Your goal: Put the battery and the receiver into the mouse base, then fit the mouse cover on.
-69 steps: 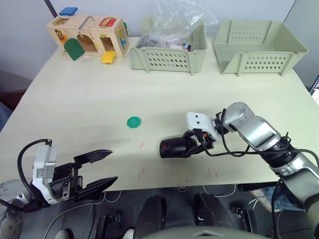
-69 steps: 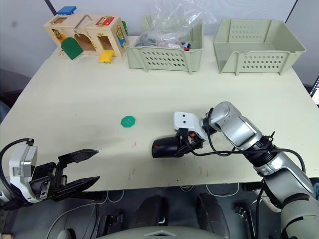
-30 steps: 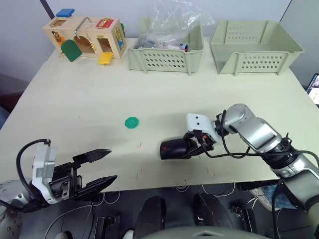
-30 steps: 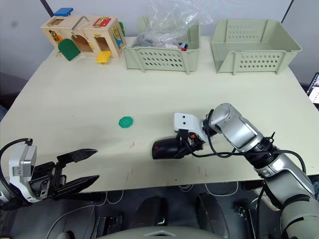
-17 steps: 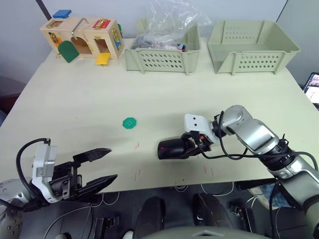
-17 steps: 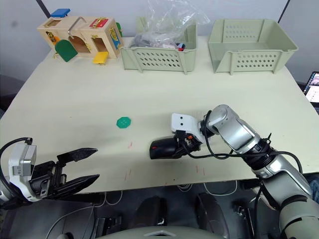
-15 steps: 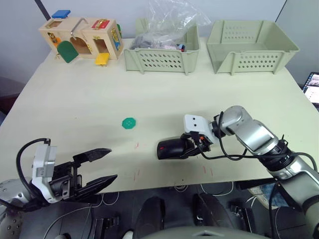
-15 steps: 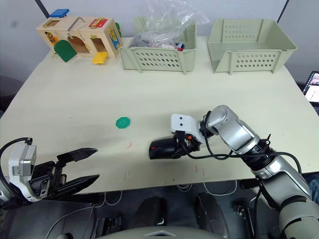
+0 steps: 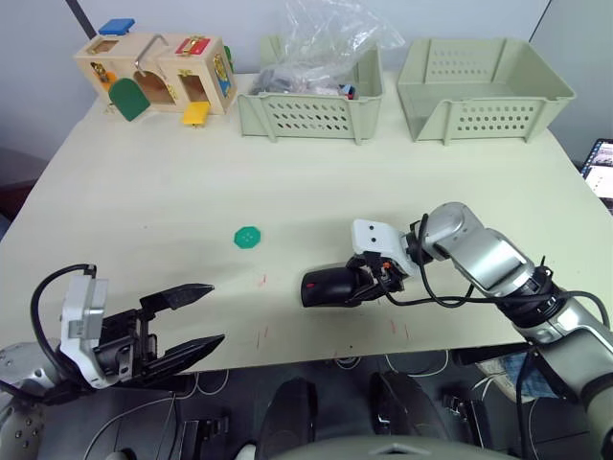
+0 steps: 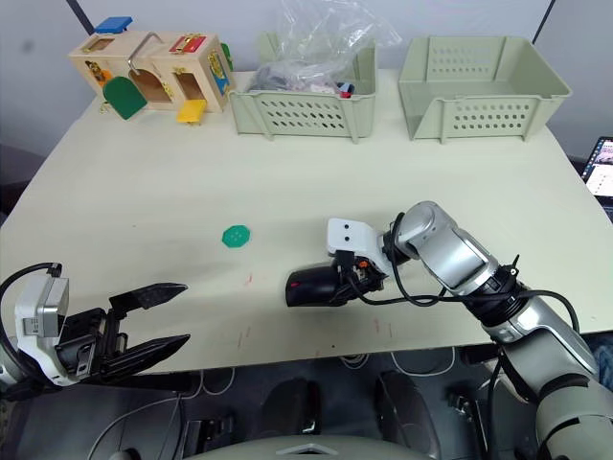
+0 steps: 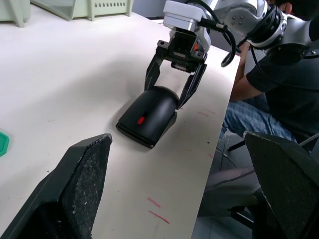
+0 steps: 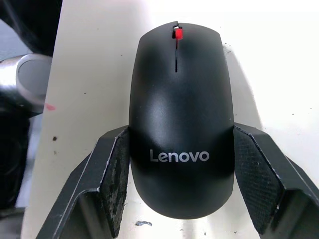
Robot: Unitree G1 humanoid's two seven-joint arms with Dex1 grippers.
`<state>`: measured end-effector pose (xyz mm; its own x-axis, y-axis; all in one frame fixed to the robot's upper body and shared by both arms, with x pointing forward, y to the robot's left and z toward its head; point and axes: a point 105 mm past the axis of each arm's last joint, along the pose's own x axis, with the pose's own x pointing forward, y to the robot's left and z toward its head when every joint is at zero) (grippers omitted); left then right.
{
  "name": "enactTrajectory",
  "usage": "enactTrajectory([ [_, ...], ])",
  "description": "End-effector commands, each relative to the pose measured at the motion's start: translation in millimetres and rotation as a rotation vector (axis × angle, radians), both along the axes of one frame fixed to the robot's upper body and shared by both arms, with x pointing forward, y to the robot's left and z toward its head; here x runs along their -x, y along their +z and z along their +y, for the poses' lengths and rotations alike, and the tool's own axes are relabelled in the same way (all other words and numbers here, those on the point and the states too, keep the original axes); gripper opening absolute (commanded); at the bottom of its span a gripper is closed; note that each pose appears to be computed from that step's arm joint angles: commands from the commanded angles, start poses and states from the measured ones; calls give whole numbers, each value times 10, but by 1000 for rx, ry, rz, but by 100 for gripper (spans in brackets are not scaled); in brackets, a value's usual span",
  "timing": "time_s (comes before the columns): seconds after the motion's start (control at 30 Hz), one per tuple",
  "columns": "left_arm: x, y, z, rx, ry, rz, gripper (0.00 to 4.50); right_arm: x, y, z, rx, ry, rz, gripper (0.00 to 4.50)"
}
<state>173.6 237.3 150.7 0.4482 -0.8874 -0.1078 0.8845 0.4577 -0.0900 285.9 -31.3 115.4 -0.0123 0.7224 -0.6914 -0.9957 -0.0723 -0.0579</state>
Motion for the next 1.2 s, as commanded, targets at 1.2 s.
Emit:
enactTrajectory([
  [1.2,-2,26,-35,-4,-5,-22,450,45,31,61,103,-26,-24,277],
])
